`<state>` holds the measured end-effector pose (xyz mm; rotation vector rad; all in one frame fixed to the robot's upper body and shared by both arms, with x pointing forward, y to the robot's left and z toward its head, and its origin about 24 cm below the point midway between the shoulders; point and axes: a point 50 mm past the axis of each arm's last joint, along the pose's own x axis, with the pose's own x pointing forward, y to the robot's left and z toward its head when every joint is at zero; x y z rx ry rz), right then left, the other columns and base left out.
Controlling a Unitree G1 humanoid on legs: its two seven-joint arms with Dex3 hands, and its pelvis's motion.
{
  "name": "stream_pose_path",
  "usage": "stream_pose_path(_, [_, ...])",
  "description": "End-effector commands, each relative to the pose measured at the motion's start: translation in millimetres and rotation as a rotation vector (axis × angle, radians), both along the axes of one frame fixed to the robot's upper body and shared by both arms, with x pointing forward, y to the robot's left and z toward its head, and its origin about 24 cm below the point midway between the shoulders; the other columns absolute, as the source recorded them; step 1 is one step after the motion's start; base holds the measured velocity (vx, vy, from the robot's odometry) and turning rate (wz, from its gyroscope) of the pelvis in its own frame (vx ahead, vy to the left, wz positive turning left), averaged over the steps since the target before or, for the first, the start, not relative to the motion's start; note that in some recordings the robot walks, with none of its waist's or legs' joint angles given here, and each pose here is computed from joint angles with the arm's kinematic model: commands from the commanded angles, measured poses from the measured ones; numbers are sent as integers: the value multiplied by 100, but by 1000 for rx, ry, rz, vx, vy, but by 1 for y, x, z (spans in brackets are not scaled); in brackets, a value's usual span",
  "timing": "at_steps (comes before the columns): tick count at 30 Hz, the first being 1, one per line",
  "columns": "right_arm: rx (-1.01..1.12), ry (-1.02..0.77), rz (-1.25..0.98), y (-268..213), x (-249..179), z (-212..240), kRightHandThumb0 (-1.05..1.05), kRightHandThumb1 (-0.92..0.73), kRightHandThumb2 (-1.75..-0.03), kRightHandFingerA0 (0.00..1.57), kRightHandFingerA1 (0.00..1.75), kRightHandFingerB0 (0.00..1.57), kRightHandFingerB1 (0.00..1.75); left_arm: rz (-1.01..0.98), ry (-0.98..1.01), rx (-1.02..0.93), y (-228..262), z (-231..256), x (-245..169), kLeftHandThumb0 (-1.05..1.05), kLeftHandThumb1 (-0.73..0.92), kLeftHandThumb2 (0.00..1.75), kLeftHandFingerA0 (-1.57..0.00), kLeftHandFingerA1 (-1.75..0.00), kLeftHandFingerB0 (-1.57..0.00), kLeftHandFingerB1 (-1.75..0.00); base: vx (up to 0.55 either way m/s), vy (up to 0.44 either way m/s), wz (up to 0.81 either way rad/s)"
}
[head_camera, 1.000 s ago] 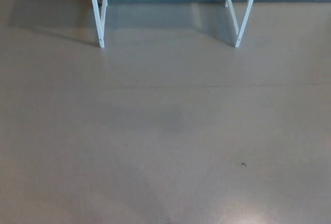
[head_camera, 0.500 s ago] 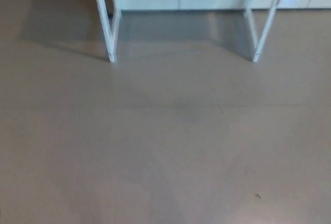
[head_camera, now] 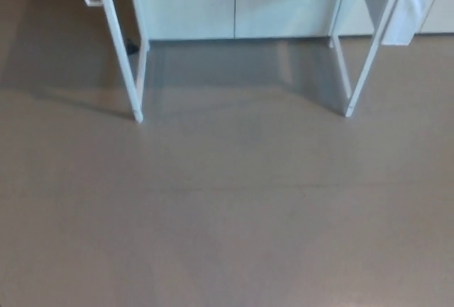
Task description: The robot walks towards a desk on which an air pump is kept in the middle. It lifts it up and holds it with its left hand and uses its right hand to compress it by pushing its handle inwards.
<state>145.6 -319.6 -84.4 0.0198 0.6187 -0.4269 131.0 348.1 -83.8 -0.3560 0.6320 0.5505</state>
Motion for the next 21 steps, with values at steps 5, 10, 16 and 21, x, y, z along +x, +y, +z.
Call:
stream_pose_path(5, [-7, -17, -14, -3, 0, 2, -18, -59, -57, 61, 47, 44, 39, 11, -6, 13, 6, 5, 0, -9, 74, 62, -35, -44, -30, -34, 403, 130, 3])
stream_pose_path(10, [-5, -18, -10, -1, 0, 1, -18, -60, -58, 63, 47, 45, 39, 5, -8, 13, 7, 5, -1, -6, 53, 94, -25, -56, -18, -49, 373, 5, 17])
stream_pose_path(16, [-7, -18, -2, -1, 2, 2, -19, -61, -58, 62, 47, 45, 39, 2, -13, 6, 7, 5, 1, -6, 51, 93, -25, -56, -17, -49, 496, -173, 51])
stream_pose_path(21, [-5, -20, -10, -1, 3, 2, -19, -60, -58, 64, 48, 46, 39, -2, -12, 6, 7, 5, 3, -6, 53, 94, -22, -54, -15, -48, 425, -138, -4])
